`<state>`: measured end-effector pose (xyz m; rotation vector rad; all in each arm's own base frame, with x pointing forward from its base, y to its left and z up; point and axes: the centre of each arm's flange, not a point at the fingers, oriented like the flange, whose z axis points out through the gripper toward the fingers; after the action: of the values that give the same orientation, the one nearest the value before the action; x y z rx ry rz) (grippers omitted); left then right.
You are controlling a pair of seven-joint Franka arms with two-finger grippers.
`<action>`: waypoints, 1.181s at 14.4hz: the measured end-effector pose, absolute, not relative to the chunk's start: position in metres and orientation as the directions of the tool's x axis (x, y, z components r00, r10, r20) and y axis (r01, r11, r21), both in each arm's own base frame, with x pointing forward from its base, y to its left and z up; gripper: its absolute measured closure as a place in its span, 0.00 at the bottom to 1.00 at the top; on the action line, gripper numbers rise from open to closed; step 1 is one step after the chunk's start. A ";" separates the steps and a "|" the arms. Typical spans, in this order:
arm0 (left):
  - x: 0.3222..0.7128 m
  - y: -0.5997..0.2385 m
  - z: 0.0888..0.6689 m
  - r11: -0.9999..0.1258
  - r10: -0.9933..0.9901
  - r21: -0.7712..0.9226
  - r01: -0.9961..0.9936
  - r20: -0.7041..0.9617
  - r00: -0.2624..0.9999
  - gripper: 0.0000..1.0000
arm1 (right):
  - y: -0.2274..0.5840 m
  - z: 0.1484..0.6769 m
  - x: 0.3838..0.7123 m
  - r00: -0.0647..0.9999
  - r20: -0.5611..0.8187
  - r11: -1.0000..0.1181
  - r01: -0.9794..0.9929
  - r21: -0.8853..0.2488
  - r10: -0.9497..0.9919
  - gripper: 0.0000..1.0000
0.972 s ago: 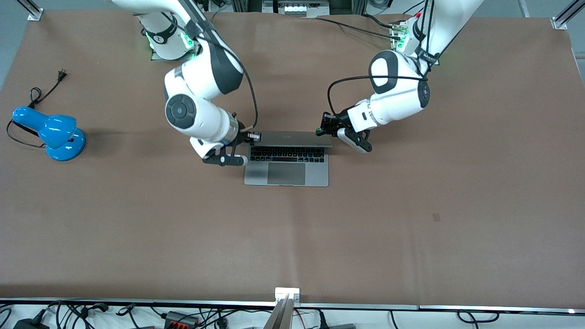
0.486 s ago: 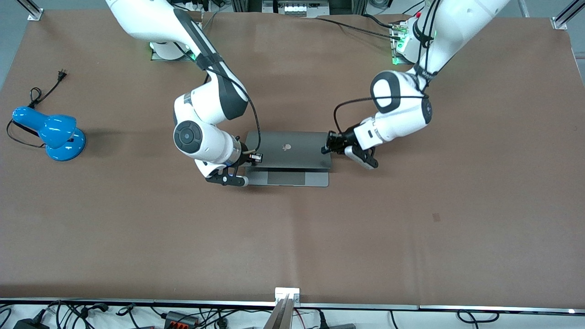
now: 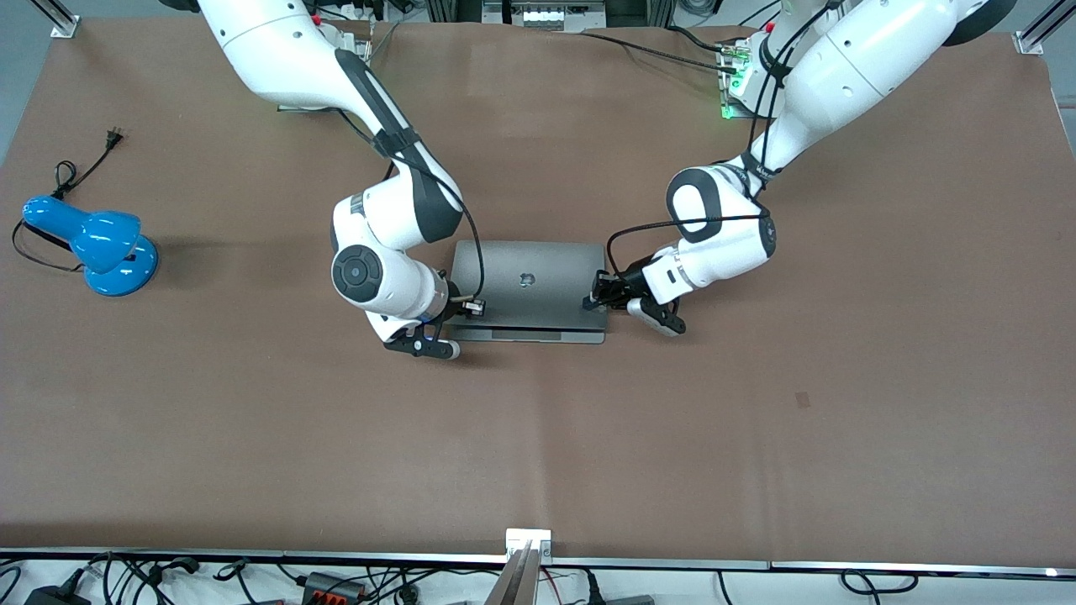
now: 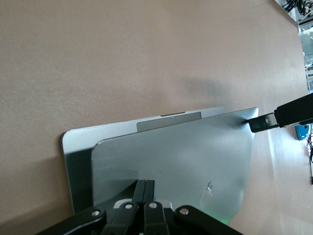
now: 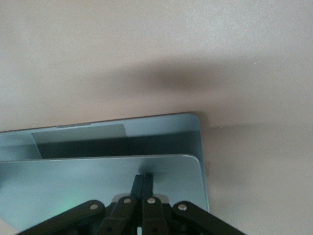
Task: Close laptop with both arms from behind
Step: 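Press the screen down flat onto the keyboard with both grippers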
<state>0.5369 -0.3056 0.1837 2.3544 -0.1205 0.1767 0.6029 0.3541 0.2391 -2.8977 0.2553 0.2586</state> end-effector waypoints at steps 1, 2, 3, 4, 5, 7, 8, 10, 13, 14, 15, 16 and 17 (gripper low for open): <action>0.538 -0.304 0.179 -0.712 -0.030 0.690 -0.133 0.160 0.987 0.99 | 0.354 0.236 0.604 0.970 -0.190 -0.960 -0.193 -0.202 -0.154 0.99; 0.539 -0.303 0.174 -0.715 -0.028 0.688 -0.128 0.154 0.988 0.99 | 0.354 0.233 0.605 0.970 -0.184 -0.960 -0.194 -0.204 -0.157 0.99; 0.539 -0.301 0.169 -0.719 -0.027 0.684 -0.123 0.149 0.988 0.99 | 0.353 0.230 0.606 0.971 -0.180 -0.959 -0.196 -0.204 -0.160 0.99; 0.540 -0.300 0.163 -0.724 -0.026 0.679 -0.118 0.145 0.989 0.99 | 0.353 0.226 0.607 0.971 -0.176 -0.959 -0.198 -0.204 -0.163 0.99; 0.540 -0.299 0.157 -0.730 -0.026 0.673 -0.115 0.141 0.990 0.99 | 0.353 0.222 0.607 0.971 -0.176 -0.959 -0.199 -0.203 -0.164 0.99; 0.540 -0.299 0.146 -0.741 -0.028 0.662 -0.110 0.134 0.991 0.99 | 0.353 0.215 0.607 0.970 -0.175 -0.959 -0.202 -0.200 -0.168 0.99; 0.540 -0.300 0.146 -0.741 -0.028 0.662 -0.112 0.136 0.990 0.99 | 0.353 0.213 0.608 0.970 -0.174 -0.959 -0.202 -0.200 -0.168 0.99; 0.540 -0.300 0.146 -0.742 -0.029 0.661 -0.112 0.136 0.990 0.99 | 0.353 0.207 0.609 0.970 -0.174 -0.959 -0.203 -0.199 -0.169 0.99; 0.540 -0.300 0.146 -0.742 -0.029 0.661 -0.112 0.136 0.990 0.99 | 0.355 0.195 0.608 0.969 -0.178 -0.960 -0.203 -0.192 -0.169 0.99; 0.540 -0.300 0.146 -0.742 -0.029 0.661 -0.112 0.136 0.990 0.99 | 0.356 0.193 0.607 0.969 -0.179 -0.960 -0.203 -0.191 -0.169 0.99; 0.540 -0.300 0.146 -0.742 -0.029 0.661 -0.112 0.136 0.990 0.99 | 0.356 0.192 0.607 0.969 -0.180 -0.961 -0.202 -0.190 -0.169 0.99; 0.540 -0.300 0.146 -0.742 -0.029 0.661 -0.112 0.136 0.990 0.99 | 0.356 0.192 0.607 0.969 -0.179 -0.961 -0.202 -0.191 -0.168 0.99; 0.541 -0.300 0.146 -0.742 -0.029 0.661 -0.113 0.136 0.990 0.99 | 0.356 0.192 0.608 0.970 -0.178 -0.960 -0.202 -0.192 -0.168 0.99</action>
<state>0.5405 -0.2998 0.1456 2.4042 -0.0979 0.1511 0.6077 0.3565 0.1924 -2.9088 0.2760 0.2368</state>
